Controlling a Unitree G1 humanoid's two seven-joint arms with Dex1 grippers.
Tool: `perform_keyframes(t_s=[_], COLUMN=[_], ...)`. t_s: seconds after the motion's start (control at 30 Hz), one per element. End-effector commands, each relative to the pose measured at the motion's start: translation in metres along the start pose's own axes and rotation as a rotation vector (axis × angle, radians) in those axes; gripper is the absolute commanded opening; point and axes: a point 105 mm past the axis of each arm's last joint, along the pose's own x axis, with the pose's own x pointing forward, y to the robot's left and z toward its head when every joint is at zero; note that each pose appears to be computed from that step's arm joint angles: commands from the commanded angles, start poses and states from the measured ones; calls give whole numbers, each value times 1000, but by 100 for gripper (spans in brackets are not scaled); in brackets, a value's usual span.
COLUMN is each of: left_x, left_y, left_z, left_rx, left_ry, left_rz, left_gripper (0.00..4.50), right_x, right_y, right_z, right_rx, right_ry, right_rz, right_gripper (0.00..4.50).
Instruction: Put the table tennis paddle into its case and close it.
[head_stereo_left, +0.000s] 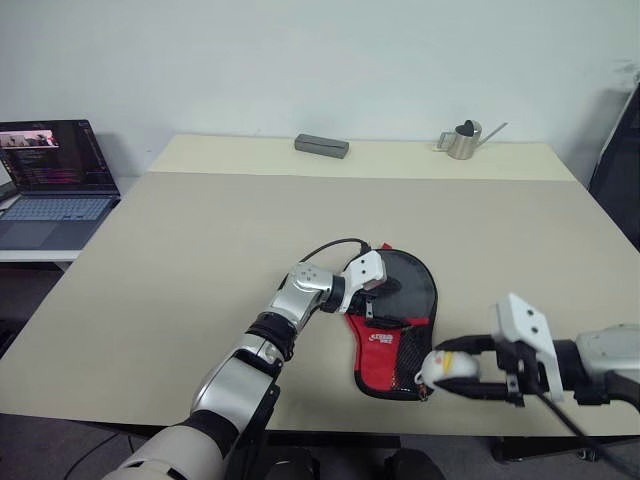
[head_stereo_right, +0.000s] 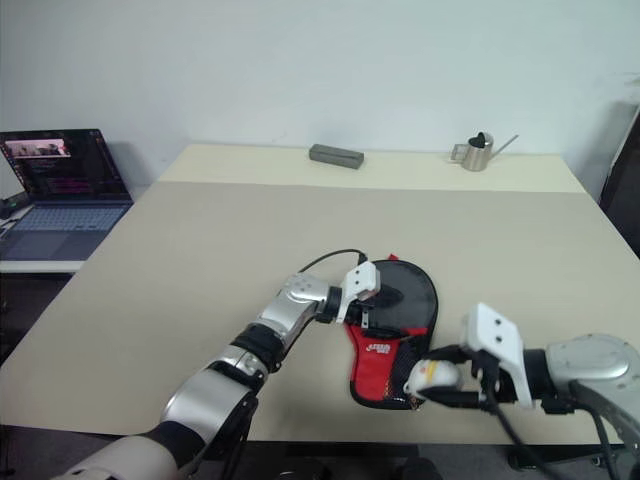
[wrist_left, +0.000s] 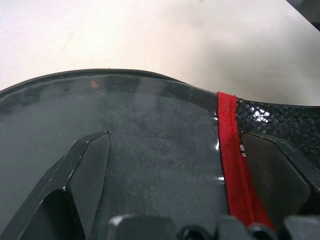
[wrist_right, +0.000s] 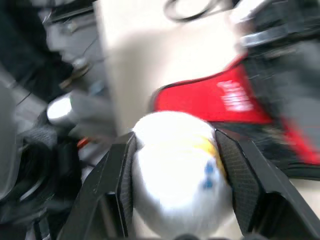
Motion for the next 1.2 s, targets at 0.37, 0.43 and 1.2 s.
perform_keyframes(t_s=[0.37, 0.43, 1.2], left_x=[0, -9, -172], left_y=[-13, -10, -25], left_z=[-15, -3, 46], left_rx=[-20, 13, -101], left_ry=[30, -9, -225], left_rz=[-37, -27, 519], left_gripper=[450, 450, 450], right_x=[-4, -4, -9], right_y=[-35, -52, -155], right_z=[3, 4, 40], right_rx=[78, 67, -25], right_ry=[-71, -100, -379], right_rz=[-86, -157, -265], right_gripper=[255, 255, 255])
